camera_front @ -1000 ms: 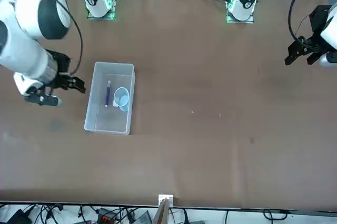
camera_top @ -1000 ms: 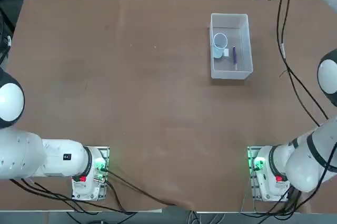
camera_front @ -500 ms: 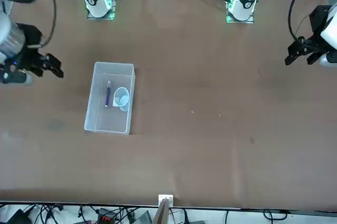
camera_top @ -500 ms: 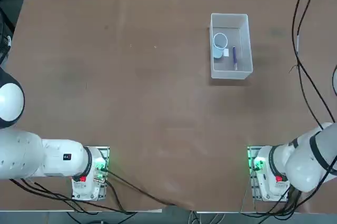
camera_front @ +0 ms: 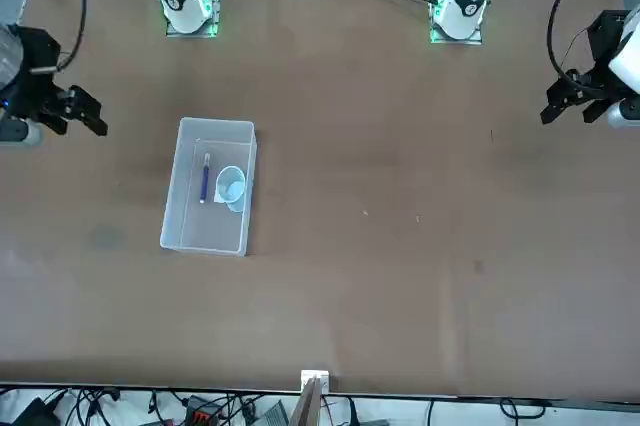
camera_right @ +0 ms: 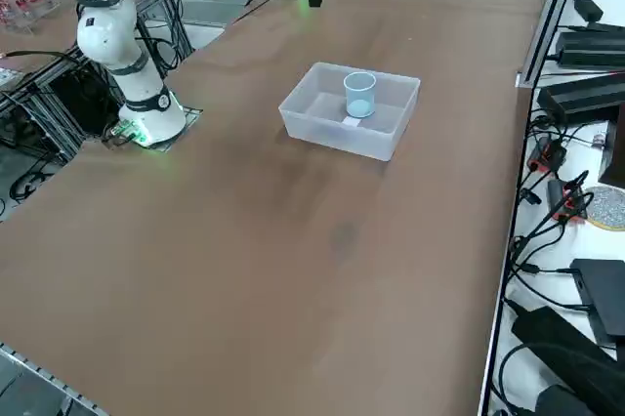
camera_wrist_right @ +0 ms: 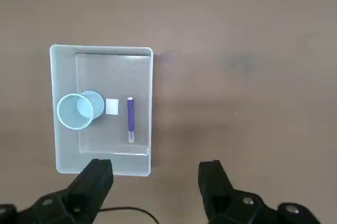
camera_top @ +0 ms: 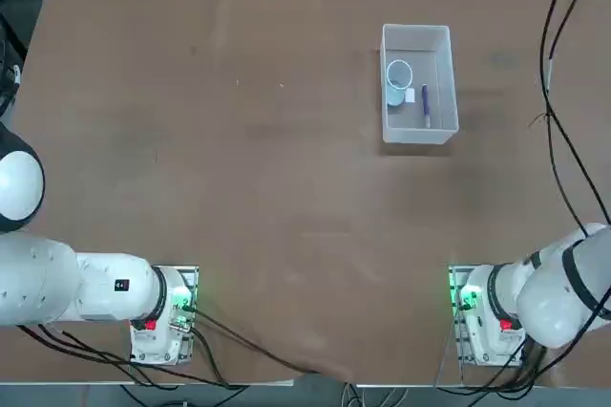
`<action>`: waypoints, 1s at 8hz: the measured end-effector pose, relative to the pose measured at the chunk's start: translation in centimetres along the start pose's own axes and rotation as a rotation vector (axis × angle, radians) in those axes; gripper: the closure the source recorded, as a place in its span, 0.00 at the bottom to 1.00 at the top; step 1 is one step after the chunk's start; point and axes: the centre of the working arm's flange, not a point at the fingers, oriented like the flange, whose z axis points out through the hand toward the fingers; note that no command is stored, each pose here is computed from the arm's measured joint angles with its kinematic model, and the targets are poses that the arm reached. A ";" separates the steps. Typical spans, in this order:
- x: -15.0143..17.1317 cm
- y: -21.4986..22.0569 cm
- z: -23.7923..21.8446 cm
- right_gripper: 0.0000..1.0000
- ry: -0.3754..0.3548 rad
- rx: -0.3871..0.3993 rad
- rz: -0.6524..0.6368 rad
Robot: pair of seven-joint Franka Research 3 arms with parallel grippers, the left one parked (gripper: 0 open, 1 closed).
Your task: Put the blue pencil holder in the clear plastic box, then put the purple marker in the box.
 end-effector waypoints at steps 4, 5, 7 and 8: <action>-2.1 3.9 -2.6 0.01 0.001 -0.007 0.038; -2.6 4.3 -2.9 0.01 -0.005 -0.004 0.044; -3.4 4.5 -3.1 0.00 -0.012 -0.001 0.045; -3.9 4.7 -3.1 0.00 -0.016 -0.001 0.047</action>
